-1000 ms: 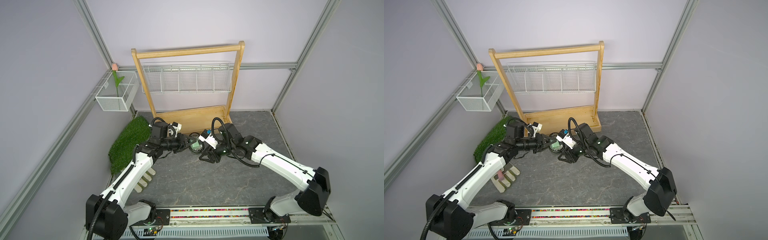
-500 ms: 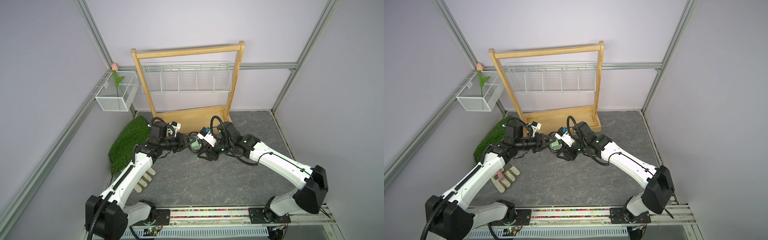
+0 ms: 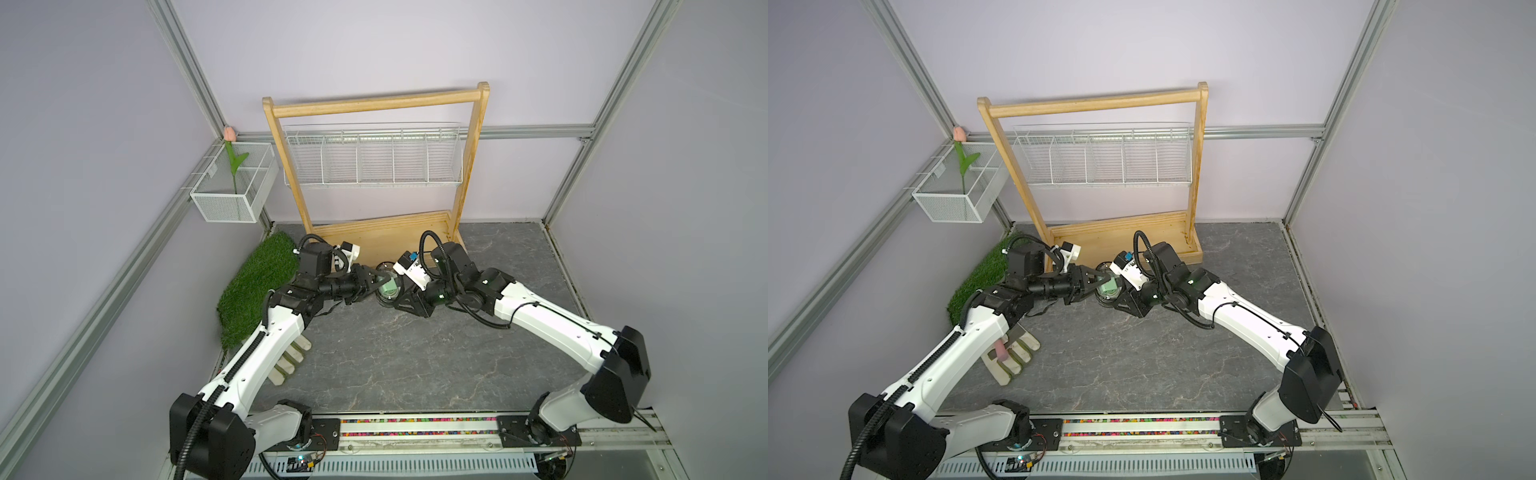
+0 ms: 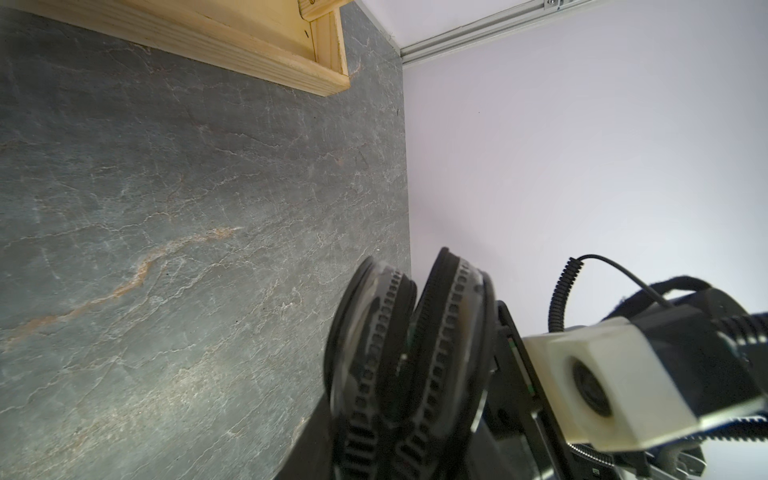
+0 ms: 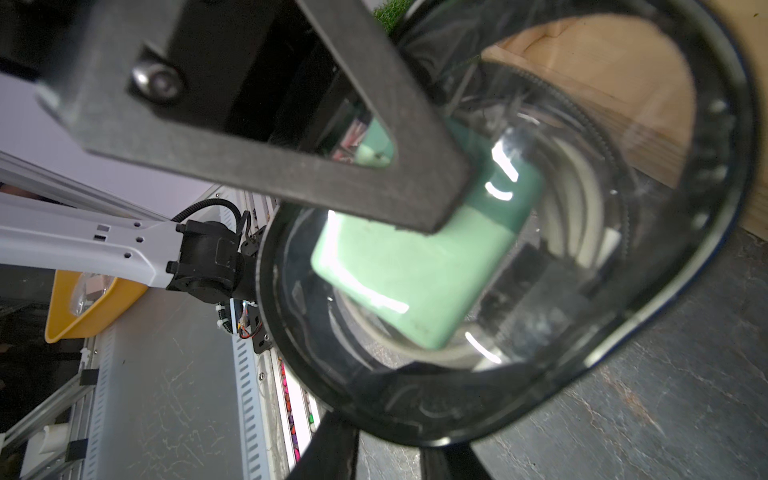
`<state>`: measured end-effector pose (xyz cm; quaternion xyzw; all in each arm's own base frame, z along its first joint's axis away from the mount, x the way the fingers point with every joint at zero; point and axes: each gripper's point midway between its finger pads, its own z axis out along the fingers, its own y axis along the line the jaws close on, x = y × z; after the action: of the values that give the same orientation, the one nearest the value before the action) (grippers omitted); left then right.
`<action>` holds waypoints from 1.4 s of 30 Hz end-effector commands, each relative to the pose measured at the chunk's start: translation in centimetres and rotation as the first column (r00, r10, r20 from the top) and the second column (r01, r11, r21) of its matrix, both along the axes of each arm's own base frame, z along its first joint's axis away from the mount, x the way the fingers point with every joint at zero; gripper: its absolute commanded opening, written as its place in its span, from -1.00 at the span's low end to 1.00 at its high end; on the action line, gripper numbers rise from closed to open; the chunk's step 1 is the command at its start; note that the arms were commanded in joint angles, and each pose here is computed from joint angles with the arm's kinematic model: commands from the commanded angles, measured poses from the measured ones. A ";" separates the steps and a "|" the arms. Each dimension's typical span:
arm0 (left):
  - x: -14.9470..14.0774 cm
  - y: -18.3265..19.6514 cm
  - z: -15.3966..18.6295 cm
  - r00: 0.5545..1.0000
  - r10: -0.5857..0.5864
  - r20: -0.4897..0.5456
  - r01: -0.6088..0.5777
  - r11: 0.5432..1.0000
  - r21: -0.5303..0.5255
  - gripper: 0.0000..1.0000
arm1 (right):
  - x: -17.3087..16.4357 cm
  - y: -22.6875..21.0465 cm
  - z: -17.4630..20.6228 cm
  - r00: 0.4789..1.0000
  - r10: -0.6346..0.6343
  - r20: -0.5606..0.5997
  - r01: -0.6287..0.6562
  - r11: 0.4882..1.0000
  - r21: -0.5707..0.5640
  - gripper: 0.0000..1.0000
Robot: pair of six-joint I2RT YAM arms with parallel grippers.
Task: Pack away charging kits
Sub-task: Zip the zipper on the storage bag.
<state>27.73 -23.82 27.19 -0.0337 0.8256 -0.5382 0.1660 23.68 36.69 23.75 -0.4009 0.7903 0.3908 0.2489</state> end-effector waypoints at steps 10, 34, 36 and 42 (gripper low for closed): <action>-0.5 -0.4 3.2 0.999 -0.005 0.045 0.008 0.998 -0.064 -1.00 | 0.8 1.1 3.0 0.995 -0.060 0.081 0.050 0.991 0.121 -0.87; -0.4 -0.2 2.0 1.000 -0.007 0.029 0.008 1.000 -0.023 -1.00 | -0.7 -2.2 1.8 0.987 -0.039 0.156 0.041 0.999 -0.011 -0.55; -0.3 -0.2 2.1 1.000 -0.006 0.028 0.006 1.000 -0.022 -1.00 | -1.5 -1.5 2.0 0.994 0.001 0.111 -0.004 1.000 0.030 -0.44; -0.3 -0.2 2.7 0.999 -0.007 0.042 0.008 1.000 -0.030 -1.00 | -1.9 -0.6 2.1 0.997 0.022 0.071 -0.028 0.996 0.088 -0.16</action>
<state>27.53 -23.59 27.62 -0.0425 0.8265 -0.5354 0.1686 22.68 35.30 25.52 -0.4050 0.7750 0.3815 0.2995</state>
